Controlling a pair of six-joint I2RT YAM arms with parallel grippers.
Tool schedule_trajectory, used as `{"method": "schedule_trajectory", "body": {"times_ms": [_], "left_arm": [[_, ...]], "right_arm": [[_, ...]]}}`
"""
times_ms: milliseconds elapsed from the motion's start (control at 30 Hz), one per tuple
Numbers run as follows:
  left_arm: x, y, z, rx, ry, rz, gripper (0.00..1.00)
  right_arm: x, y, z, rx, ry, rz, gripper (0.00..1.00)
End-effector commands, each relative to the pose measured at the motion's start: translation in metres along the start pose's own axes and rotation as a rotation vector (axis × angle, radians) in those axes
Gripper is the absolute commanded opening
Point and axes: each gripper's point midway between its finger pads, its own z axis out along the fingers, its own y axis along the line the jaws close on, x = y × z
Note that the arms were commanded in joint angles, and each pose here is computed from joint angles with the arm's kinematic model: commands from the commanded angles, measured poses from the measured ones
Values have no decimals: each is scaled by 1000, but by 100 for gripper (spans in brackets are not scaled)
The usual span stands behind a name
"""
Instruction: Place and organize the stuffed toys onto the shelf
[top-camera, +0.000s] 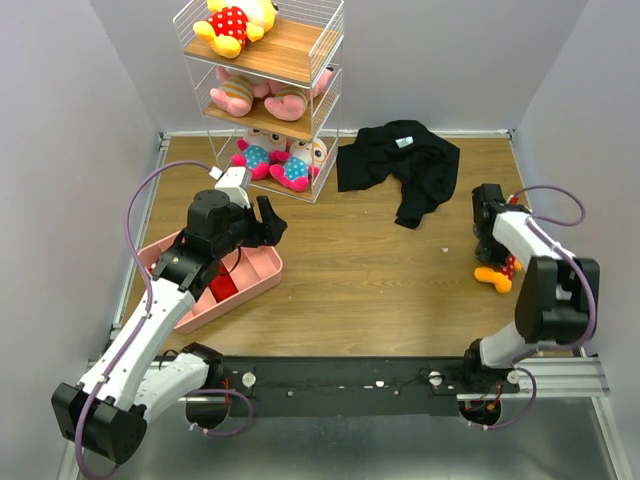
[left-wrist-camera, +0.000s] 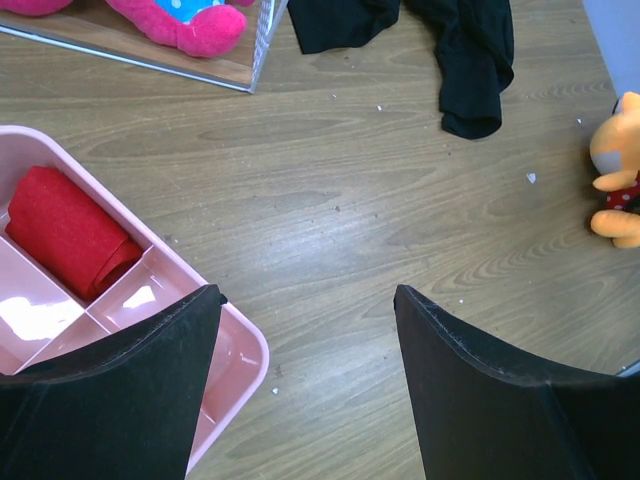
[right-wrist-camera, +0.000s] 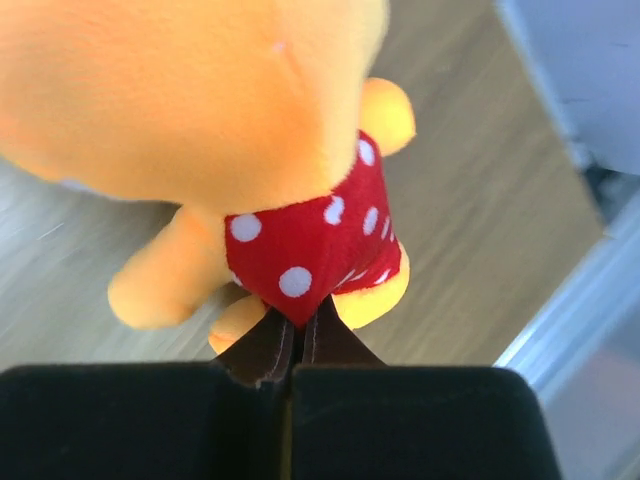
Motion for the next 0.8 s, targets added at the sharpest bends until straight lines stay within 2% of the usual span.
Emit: {"method": "schedule_trajectory", "body": {"times_ms": [0,33,100,133,167,200,267,300,333,367,400,433,600,767], "left_arm": [[-7,-11,-6,50,-27,20,80],[-8,-14,-7,68,-28,13,80],[-14,-29,-13,133,-38,-28,80],[-16,-36,-16,164,-48,-46,80],[-13,-41,-19,195,-52,-74,80],[-20,-57,-24,277,-77,-124,80],[-9,-69,-28,369,-77,-197,80],[-22,-81,-33,448,-137,-210,80],[-19,-92,-38,516,-111,-287,80],[-13,-93,-37,540,-106,-317,79],[-23,-100,-42,592,-145,-332,79],[-23,-106,-45,626,-136,-370,79],[-33,-116,-50,677,-178,-393,78],[-38,-138,-54,752,-173,-439,77]], "right_arm": [[-9,59,-65,-535,-52,14,1],[-25,65,-99,-690,-142,52,1],[-16,83,-148,-977,-142,41,1],[-29,79,-186,-1111,-241,71,1],[-22,82,-199,-1200,-239,73,1],[-10,85,-235,-1388,-207,60,1],[-15,75,-288,-1632,-319,77,1],[11,78,-298,-1769,-163,109,1],[0,68,-328,-1924,-293,110,1],[5,59,-342,-2006,-300,131,1],[10,53,-353,-2081,-212,188,1],[12,47,-361,-2148,-262,185,1],[21,25,-384,-2294,-215,232,1],[35,-4,-406,-2470,-229,212,1]]}}
